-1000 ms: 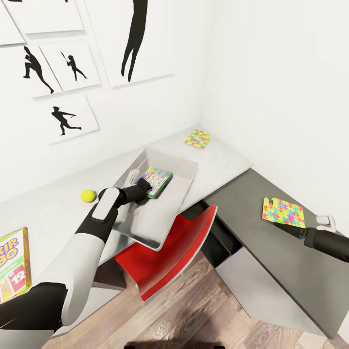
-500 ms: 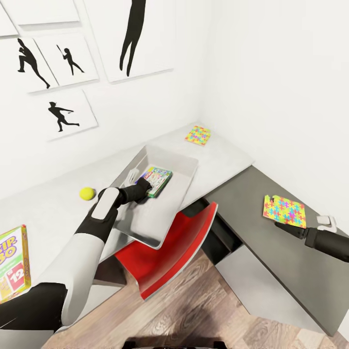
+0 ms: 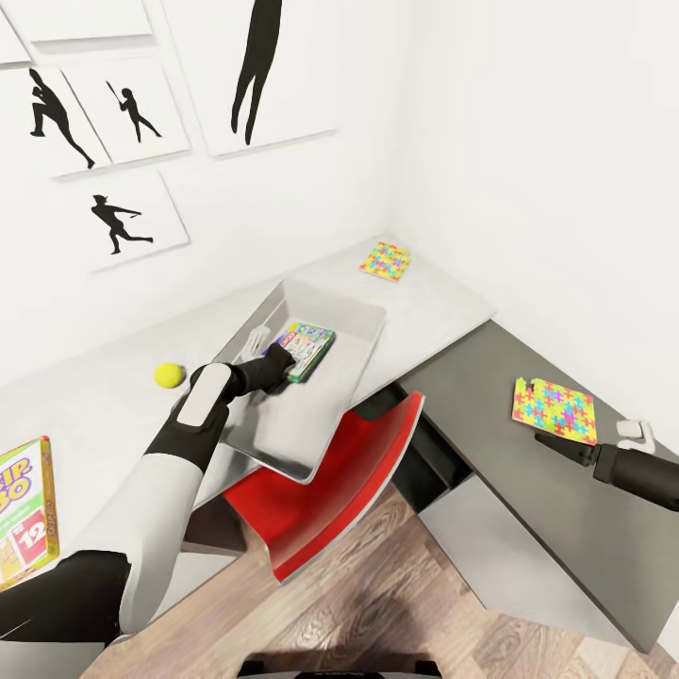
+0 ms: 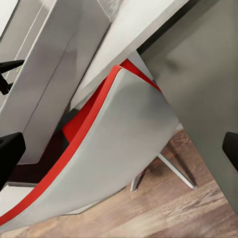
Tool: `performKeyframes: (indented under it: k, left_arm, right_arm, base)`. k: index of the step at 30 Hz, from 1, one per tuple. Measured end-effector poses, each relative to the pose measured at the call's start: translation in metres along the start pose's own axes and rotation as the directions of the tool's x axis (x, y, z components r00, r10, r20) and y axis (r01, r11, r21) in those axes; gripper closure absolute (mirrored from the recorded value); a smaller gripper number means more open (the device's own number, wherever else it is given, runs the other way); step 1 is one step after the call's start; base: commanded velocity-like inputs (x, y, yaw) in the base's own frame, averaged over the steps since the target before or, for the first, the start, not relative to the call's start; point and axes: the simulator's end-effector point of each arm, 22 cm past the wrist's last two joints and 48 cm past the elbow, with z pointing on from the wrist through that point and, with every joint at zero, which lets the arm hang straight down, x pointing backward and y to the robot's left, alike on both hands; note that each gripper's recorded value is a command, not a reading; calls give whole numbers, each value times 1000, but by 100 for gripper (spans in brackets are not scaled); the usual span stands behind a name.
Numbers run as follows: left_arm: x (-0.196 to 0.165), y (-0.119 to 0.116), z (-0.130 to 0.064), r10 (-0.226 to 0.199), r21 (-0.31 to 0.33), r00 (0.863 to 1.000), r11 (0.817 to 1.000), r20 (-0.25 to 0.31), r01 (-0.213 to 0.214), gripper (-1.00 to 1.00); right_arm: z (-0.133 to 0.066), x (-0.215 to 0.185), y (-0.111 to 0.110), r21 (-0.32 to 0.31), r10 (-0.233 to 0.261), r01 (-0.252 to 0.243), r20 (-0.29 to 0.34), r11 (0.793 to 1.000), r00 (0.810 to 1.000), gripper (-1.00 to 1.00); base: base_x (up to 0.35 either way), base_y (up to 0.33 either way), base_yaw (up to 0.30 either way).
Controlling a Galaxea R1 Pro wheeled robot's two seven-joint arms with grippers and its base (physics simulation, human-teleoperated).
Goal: Put all the toys in the child's room - the three board games (two on the bed and one on the table), the two jigsaw puzzles on the table, and the tennis ball on the table - inside the toy box on the table in the child's room.
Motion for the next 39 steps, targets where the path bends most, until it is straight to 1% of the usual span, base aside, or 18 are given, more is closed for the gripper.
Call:
performKeyframes:
  k: [14,20,39]
  left_arm:
    - [0,0,0,-2,1,1000,1000,0,2,100]
    - [-1,0,0,-12,5,1000,1000,0,12,100]
    - [-7,1,1,11,-10,1000,1000,10,-11,100]
  right_arm:
    - [1,1,0,-1,3,-3,-1,1000,1000,-100]
    - [1,2,0,-1,4,-4,-1,1000,1000,-100]
    - [1,2,-1,-1,5,-5,-4,1000,1000,-100]
  base:
    - [0,0,0]
    - [0,0,0]
    - [0,0,0]
